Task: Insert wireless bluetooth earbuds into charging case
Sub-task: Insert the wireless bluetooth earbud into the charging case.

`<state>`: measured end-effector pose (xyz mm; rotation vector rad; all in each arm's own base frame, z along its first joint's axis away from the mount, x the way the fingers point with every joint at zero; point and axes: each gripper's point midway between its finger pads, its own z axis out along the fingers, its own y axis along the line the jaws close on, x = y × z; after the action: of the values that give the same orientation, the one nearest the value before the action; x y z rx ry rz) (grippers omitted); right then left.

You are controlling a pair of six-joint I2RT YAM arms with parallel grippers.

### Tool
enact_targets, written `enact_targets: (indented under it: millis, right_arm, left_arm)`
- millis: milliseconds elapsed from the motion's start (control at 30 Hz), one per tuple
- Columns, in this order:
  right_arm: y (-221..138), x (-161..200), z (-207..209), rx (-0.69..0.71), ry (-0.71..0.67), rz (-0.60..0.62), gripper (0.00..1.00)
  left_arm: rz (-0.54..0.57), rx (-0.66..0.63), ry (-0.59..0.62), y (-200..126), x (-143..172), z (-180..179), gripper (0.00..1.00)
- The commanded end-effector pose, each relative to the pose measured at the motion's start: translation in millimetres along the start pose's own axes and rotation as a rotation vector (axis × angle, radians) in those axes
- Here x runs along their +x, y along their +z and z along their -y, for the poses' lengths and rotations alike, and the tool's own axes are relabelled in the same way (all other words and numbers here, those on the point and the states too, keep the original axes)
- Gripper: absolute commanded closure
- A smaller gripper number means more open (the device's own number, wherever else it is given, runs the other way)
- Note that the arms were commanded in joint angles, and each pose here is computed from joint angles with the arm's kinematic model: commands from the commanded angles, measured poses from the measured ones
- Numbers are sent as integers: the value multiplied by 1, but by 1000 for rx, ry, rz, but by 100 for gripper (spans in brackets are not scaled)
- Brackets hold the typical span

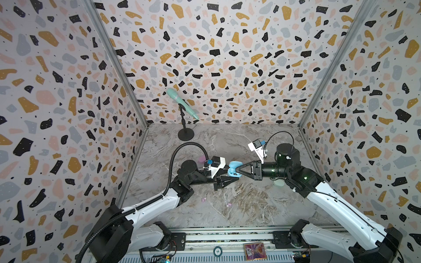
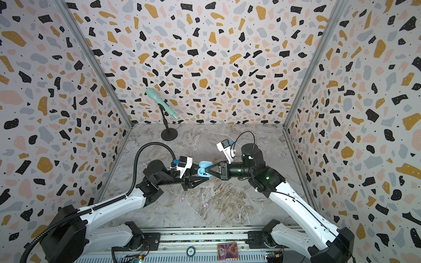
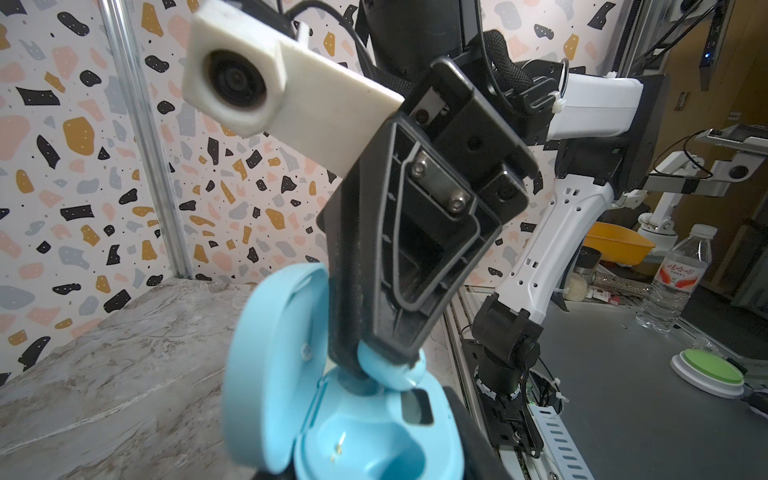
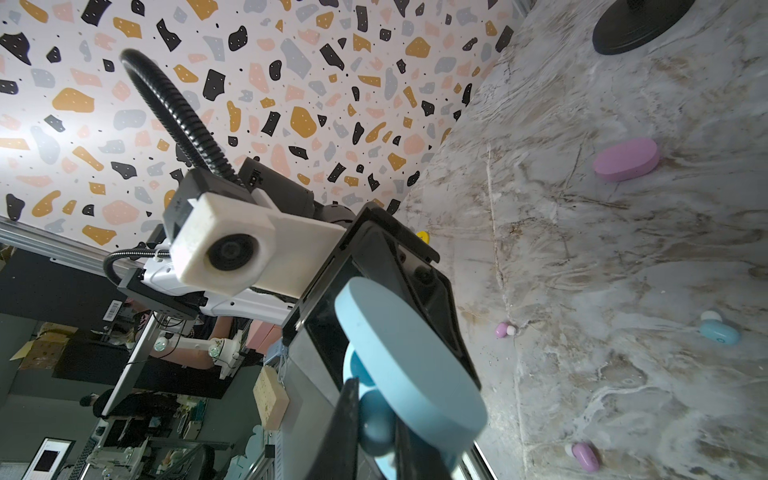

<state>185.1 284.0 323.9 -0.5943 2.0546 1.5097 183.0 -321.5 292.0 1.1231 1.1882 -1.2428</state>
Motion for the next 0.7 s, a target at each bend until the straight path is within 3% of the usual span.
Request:
enact_targets:
  millis: [0,667]
  right_arm:
    - [-5,-8,4,56,-18,33,93]
    - [-5,-24,3,115,-22,30,72]
  left_arm:
    - [78,72,106,-4,-27,20,85]
    - [66,97,100,0,-22,28,85]
